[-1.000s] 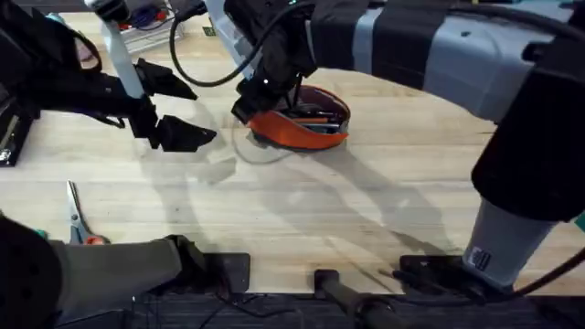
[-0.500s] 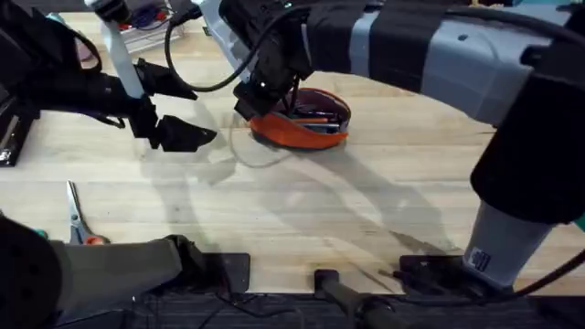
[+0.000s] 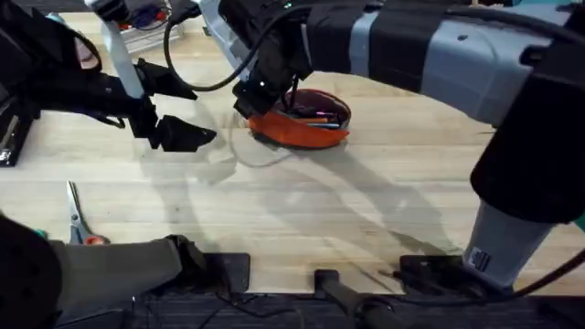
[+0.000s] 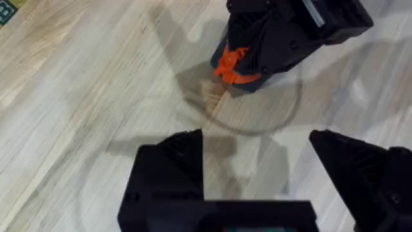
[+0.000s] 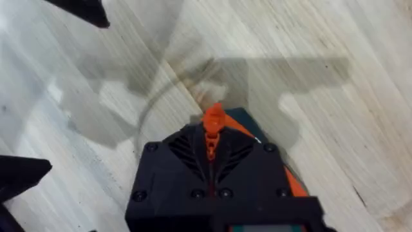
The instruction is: Unzip the bag, pick up the pens from the table one at a time and place them inside, then zip the bag closed.
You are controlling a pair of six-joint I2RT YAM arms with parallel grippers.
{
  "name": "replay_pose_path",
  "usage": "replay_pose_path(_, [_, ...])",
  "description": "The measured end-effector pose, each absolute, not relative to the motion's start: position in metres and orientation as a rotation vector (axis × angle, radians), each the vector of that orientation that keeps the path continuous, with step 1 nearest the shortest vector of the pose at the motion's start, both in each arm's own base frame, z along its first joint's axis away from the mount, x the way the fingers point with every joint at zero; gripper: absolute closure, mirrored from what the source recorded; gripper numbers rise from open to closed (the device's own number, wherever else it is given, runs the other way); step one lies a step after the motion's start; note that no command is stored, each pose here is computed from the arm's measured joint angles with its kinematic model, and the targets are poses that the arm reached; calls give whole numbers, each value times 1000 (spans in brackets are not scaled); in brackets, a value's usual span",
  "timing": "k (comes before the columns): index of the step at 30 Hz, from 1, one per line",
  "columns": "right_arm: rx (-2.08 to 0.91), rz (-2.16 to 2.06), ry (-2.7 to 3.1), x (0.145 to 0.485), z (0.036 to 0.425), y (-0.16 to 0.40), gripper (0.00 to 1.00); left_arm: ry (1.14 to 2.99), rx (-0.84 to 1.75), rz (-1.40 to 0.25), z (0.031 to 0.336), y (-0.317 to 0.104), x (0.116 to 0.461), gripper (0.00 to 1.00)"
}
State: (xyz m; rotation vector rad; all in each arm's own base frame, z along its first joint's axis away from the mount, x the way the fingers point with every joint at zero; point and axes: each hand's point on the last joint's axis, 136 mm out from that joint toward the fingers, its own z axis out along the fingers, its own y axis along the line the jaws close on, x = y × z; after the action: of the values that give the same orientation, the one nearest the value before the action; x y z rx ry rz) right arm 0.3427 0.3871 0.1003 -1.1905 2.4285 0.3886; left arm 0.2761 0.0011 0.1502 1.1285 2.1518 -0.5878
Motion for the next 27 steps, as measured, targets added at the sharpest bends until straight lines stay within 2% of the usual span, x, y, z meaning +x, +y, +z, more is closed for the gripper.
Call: replay_pose_path(27, [-1169, 380, 2392, 352, 117, 392, 970, 2134, 1118, -604, 153, -2, 277, 7])
